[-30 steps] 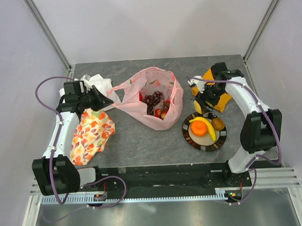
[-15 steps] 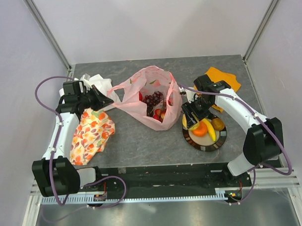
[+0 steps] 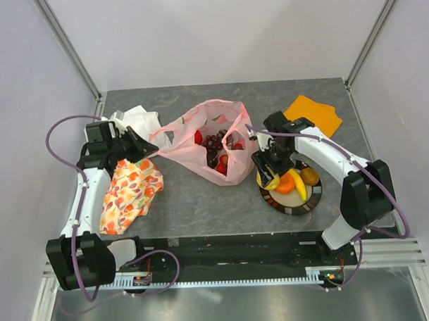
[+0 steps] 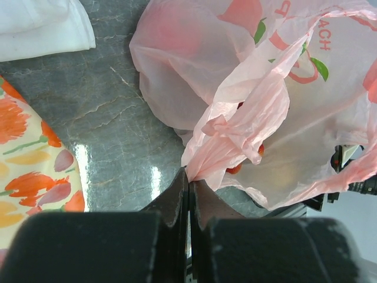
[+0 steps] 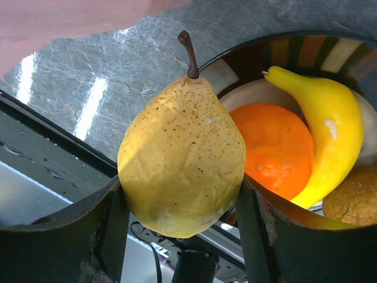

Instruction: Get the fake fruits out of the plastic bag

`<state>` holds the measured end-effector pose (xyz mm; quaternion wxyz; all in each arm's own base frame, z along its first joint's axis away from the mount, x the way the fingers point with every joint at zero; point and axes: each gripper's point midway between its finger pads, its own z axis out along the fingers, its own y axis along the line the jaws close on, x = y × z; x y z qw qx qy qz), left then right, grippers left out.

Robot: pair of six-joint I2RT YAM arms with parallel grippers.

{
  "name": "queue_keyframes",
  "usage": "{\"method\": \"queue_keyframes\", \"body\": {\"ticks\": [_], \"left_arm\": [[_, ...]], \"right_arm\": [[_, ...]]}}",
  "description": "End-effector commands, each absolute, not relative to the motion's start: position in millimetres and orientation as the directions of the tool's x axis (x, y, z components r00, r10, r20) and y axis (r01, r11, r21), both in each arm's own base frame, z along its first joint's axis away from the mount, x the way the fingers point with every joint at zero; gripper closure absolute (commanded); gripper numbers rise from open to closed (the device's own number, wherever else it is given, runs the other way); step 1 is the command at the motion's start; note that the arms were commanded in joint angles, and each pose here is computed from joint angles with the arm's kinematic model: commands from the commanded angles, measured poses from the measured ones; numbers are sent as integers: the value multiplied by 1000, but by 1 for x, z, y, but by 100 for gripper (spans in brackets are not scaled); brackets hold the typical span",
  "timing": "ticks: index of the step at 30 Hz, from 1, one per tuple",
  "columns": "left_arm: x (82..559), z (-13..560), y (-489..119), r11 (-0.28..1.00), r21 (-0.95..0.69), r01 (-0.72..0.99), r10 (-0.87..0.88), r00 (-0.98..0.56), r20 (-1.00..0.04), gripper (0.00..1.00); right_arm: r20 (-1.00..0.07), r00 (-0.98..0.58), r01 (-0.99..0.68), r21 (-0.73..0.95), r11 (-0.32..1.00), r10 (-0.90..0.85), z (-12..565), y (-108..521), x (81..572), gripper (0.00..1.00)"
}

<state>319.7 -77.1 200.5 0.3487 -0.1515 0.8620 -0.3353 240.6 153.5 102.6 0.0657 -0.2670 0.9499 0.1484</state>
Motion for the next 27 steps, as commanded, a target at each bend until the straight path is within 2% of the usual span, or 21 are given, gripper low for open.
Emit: {"method": "queue_keyframes", "body": {"ticks": [1, 11, 15, 27], "left_arm": [[317, 211, -77, 710, -704, -5, -514, -687, -514, 98], [313, 211, -74, 697, -717, -17, -534, -680, -503, 98], [314, 211, -75, 687, -726, -17, -542, -677, -497, 98], [316, 211, -75, 682, -731, -23, -547, -680, -489, 98]], "right_arm": [[-228, -817, -569, 161, 807, -530, 103, 161, 248, 40], [-191, -793, -594, 29, 804, -579, 90, 151, 261, 34], [-187, -785, -605, 28, 796, -591, 87, 151, 258, 32], [-180, -786, -600, -7, 800, -591, 80, 149, 267, 9]]}}
